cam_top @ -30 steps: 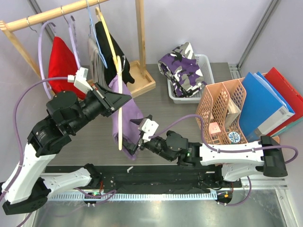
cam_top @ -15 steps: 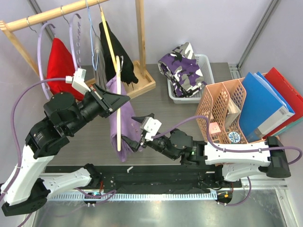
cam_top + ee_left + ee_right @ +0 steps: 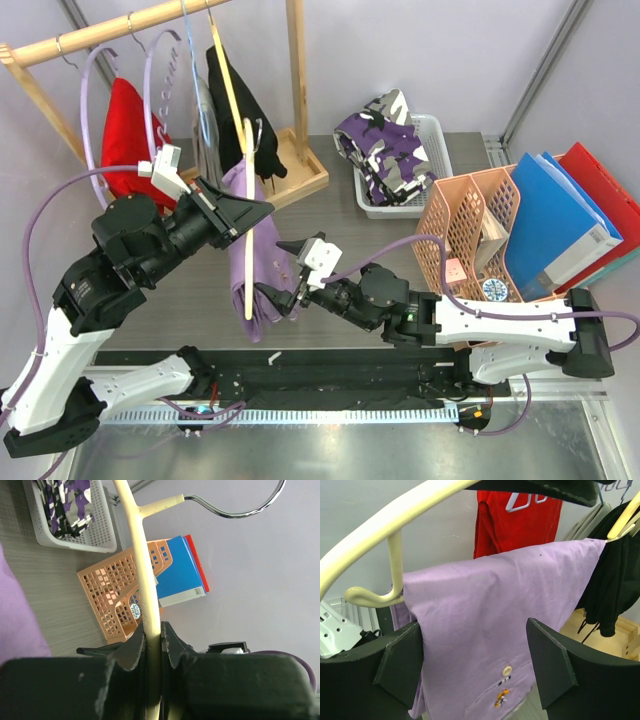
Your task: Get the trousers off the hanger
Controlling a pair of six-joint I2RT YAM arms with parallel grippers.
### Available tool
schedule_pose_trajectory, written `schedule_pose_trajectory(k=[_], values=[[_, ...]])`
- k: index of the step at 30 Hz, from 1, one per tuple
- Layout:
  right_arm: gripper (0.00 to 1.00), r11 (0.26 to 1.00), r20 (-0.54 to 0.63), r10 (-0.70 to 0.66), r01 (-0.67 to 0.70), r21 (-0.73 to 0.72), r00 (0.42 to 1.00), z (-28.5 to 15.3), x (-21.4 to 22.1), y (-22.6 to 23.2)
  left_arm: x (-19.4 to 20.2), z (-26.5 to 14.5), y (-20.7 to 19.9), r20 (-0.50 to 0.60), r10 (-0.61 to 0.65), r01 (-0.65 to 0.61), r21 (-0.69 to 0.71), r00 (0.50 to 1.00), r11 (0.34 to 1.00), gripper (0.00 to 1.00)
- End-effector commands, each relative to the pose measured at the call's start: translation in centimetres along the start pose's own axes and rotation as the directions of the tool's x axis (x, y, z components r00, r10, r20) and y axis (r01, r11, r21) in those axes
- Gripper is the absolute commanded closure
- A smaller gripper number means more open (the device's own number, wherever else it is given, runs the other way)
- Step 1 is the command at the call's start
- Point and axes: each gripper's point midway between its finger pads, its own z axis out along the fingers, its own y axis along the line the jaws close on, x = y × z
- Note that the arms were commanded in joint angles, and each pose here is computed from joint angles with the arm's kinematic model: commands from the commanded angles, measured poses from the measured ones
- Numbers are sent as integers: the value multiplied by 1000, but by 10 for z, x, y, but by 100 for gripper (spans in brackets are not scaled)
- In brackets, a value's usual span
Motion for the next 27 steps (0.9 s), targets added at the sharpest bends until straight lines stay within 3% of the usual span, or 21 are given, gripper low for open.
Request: schedule_pose_trajectory(k=[1, 10, 20, 27], values=[[18, 997, 104, 24, -31, 68, 994, 11, -34, -14, -45, -27, -58, 163, -29, -8, 220, 986, 975, 100], [12, 999, 78, 39, -39, -3, 996, 6, -24, -1, -46, -24, -57, 168, -19, -16, 205, 986, 979, 100], [17, 993, 63, -11, 3, 116, 998, 15, -18, -19, -47, -26, -60, 169, -28, -10, 220, 985, 975, 100], [12, 1000, 52, 16, -16, 1, 999, 17, -13, 3, -48, -26, -60, 174, -14, -23, 211, 985, 977, 100]])
